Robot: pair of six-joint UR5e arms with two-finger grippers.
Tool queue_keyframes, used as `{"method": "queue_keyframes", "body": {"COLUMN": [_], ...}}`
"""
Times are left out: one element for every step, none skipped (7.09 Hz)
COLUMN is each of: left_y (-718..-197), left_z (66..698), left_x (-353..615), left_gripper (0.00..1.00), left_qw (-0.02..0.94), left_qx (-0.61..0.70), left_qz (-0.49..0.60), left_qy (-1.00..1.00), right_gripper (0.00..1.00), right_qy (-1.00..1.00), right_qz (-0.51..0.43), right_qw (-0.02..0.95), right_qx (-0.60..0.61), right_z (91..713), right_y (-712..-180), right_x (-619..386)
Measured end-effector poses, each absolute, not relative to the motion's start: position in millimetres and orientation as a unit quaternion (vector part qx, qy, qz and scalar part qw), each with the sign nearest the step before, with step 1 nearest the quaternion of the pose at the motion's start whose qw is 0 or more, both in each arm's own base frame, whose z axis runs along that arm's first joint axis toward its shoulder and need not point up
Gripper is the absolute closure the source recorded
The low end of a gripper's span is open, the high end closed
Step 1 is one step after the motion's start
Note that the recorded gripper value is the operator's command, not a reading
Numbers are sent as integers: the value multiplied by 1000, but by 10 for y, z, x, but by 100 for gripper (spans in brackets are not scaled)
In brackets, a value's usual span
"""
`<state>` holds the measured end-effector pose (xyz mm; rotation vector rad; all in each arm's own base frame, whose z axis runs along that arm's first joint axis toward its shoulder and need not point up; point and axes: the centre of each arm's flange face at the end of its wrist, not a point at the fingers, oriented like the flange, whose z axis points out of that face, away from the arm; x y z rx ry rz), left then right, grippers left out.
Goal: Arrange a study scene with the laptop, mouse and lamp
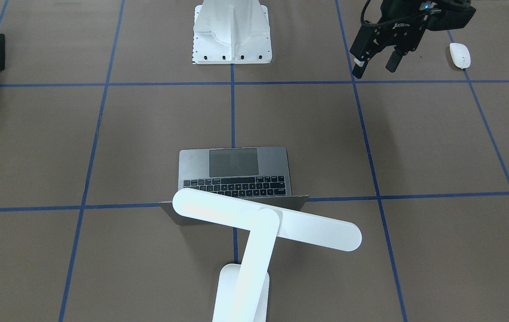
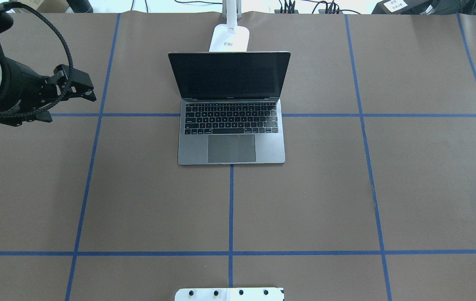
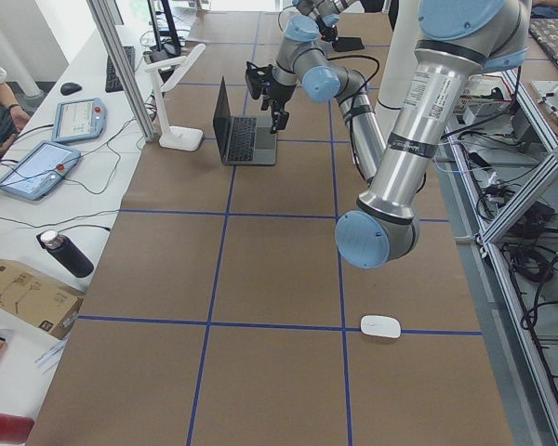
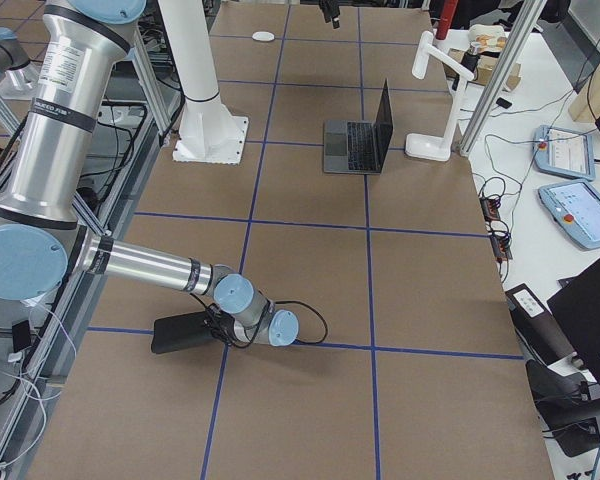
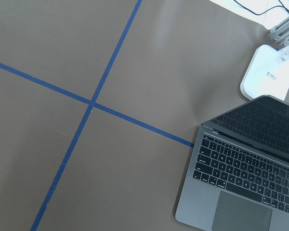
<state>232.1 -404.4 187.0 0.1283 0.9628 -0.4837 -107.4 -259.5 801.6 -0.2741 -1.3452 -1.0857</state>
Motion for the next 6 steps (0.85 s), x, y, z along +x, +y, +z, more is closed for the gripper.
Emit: {"method": "queue_keyframes", "body": {"left_y": [-4046,-4048,-4049,-4052,-4057,-4059], "left_z": [1873,1876,1881,1887,1895,1904], "left_x": [2322,2324,2327,2335,2346,2364], "left_gripper": [0,0,0,0,0,0], "left_qw": [857,857,857,857,857,856], "left_qx": [61,60,60,58,56,51], "left_qz": [-230,-231,-231,-231,-233,-239], "left_qy": [458,457,457,456,455,455], "right_gripper": [100,100,100,100,100,100], "right_qy": [-607,-620,-626,-623,-611,-597], "right_qz": [-461,-446,-437,-434,-433,-430], "right_qw": [639,639,641,647,659,675], "right_qx": [-104,-89,-78,-72,-64,-56], "right_z": [7956,7863,7676,7423,7191,6947], "right_y": [-2568,-2575,-2645,-2765,-2980,-3333], "right_x": [-1060,-1049,-1054,-1033,-957,-870]}}
